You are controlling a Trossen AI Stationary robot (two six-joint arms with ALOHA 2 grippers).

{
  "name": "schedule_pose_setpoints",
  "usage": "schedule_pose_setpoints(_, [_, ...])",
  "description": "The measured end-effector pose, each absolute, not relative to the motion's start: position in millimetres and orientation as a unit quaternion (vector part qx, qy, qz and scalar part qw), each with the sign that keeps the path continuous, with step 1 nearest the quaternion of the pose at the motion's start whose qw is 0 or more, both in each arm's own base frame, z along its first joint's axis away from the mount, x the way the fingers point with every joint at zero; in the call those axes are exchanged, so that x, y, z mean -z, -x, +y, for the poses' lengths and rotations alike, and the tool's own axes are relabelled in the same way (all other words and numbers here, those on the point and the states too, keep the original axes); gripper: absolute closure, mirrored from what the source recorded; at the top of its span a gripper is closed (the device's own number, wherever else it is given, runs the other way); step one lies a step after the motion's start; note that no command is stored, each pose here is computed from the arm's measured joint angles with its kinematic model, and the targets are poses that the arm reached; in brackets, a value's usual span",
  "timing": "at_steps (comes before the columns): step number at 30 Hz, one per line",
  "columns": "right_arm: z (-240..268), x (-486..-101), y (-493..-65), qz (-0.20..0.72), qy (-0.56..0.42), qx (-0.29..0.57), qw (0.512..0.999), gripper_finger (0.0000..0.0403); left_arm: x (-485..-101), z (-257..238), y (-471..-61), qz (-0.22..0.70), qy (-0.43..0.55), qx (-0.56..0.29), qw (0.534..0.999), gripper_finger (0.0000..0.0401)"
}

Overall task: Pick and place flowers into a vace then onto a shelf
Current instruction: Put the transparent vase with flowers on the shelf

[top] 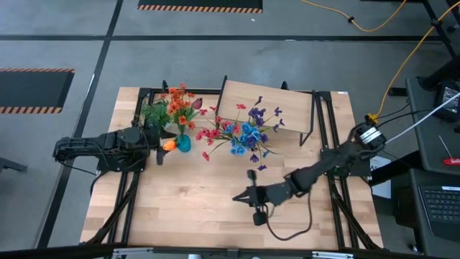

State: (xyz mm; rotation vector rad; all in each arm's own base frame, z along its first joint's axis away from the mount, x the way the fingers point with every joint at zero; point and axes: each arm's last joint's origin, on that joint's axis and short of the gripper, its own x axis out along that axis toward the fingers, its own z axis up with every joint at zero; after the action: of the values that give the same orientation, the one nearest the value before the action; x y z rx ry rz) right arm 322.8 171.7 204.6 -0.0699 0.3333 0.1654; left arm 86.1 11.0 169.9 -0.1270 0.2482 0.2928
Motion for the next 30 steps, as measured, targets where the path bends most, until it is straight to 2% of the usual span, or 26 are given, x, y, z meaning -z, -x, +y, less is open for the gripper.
schedule_pose_setpoints(4, [182.6, -214.0, -301.1, 0.186, 0.043, -0.044, 0.981, 0.0401, -169.8, 9.5, -86.4, 0.126, 0.067, -0.121, 0.982, 0.0202])
schedule_pose_setpoints(8, [182.9, -202.3, -285.2, 0.17, 0.045, -0.026, 0.984, 0.0401, -169.7, 9.0, -86.6, 0.127, 0.064, -0.112, 0.984, 0.0203])
schedule_pose_setpoints(13, [160.2, -175.1, -270.9, 0.14, 0.007, -0.007, 0.99, 0.0401, -170.5, 9.1, -86.8, 0.122, 0.064, -0.112, 0.984, 0.0203])
schedule_pose_setpoints(19, [122.6, -160.8, -251.5, 0.068, -0.021, 0.023, 0.997, 0.0395, -170.6, 8.3, -87.0, 0.122, 0.066, -0.099, 0.985, 0.0203])
schedule_pose_setpoints(25, [96.7, -146.1, -240.1, 0.06, -0.017, 0.053, 0.997, 0.0366, -170.7, 7.6, -87.2, 0.122, 0.073, -0.086, 0.986, 0.0203])
schedule_pose_setpoints(30, [86.2, -144.6, -244.0, 0.066, -0.014, 0.046, 0.997, 0.031, -170.7, 7.4, -87.2, 0.122, 0.081, -0.085, 0.986, 0.0203])
